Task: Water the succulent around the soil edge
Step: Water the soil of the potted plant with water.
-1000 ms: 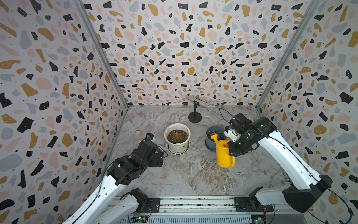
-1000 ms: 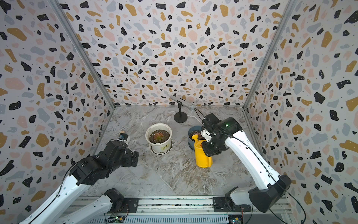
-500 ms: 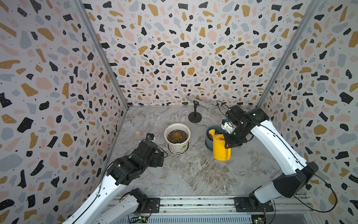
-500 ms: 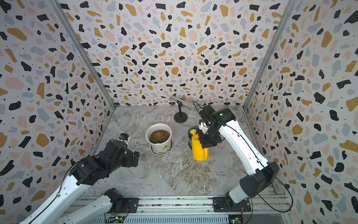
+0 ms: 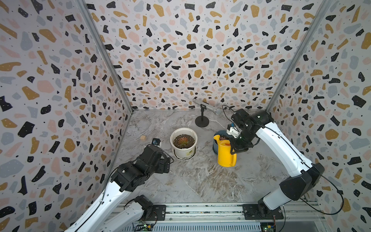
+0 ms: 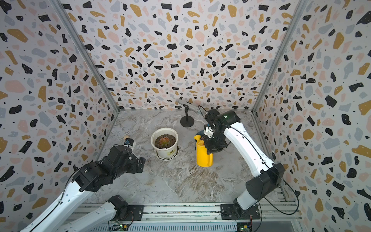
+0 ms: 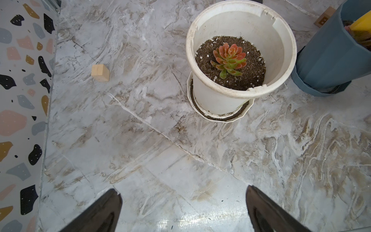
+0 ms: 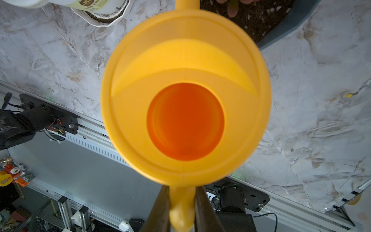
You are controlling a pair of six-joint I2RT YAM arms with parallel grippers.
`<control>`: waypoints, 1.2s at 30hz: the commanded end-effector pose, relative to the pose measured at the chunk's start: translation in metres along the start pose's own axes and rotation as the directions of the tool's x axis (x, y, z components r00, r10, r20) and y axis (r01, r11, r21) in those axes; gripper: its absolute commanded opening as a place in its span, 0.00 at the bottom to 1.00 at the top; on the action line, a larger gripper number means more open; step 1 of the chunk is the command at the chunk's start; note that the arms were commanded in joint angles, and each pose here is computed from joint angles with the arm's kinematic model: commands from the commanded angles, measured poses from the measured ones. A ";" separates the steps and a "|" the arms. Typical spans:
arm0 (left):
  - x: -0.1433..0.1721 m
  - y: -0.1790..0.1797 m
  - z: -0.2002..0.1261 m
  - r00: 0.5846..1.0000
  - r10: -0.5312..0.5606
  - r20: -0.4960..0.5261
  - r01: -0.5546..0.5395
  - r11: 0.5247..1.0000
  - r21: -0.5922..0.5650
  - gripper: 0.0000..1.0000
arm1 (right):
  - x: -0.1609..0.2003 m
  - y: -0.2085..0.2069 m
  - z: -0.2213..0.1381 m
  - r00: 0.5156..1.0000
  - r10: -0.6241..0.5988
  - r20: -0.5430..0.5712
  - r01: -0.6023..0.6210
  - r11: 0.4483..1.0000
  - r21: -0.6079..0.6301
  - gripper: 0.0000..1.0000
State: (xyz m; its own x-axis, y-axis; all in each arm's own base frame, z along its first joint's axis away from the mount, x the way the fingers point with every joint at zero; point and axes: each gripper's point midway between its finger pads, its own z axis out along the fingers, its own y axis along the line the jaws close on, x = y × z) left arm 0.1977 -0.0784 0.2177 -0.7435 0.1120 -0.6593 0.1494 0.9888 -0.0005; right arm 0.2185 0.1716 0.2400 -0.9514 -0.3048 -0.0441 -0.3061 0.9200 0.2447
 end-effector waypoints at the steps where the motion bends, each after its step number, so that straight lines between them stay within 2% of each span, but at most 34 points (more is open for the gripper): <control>1: -0.004 -0.002 0.001 1.000 0.004 0.021 -0.004 1.000 0.011 1.00 | 0.011 -0.004 -0.006 1.000 0.012 -0.005 -0.012 1.000 0.013 0.00; 6: -0.004 -0.002 0.001 1.000 0.004 0.024 -0.004 1.000 0.014 1.00 | 0.020 -0.009 -0.007 1.000 0.011 -0.009 -0.011 0.999 0.032 0.00; 16: -0.004 -0.003 0.001 1.000 0.007 0.022 -0.007 1.000 0.022 1.00 | 0.038 -0.004 -0.011 1.000 0.000 -0.010 0.000 1.000 -0.010 0.00; 23: -0.004 -0.002 0.000 1.000 0.004 0.030 -0.005 1.000 0.021 1.00 | 0.057 -0.013 -0.005 0.999 -0.012 -0.048 0.013 1.000 0.009 0.00; 36: -0.005 -0.002 -0.003 0.999 0.001 0.039 -0.002 1.000 0.024 1.00 | 0.068 -0.044 -0.010 0.998 0.058 0.009 -0.059 0.992 0.114 0.00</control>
State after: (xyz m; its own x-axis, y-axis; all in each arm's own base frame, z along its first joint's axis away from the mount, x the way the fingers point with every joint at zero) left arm 0.1964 -0.0798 0.2212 -0.7315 0.1170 -0.6717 0.1669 0.9859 -0.0100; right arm 0.1754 0.1241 0.2352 -0.9604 -0.2739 -0.0510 -0.2787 0.9442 0.1756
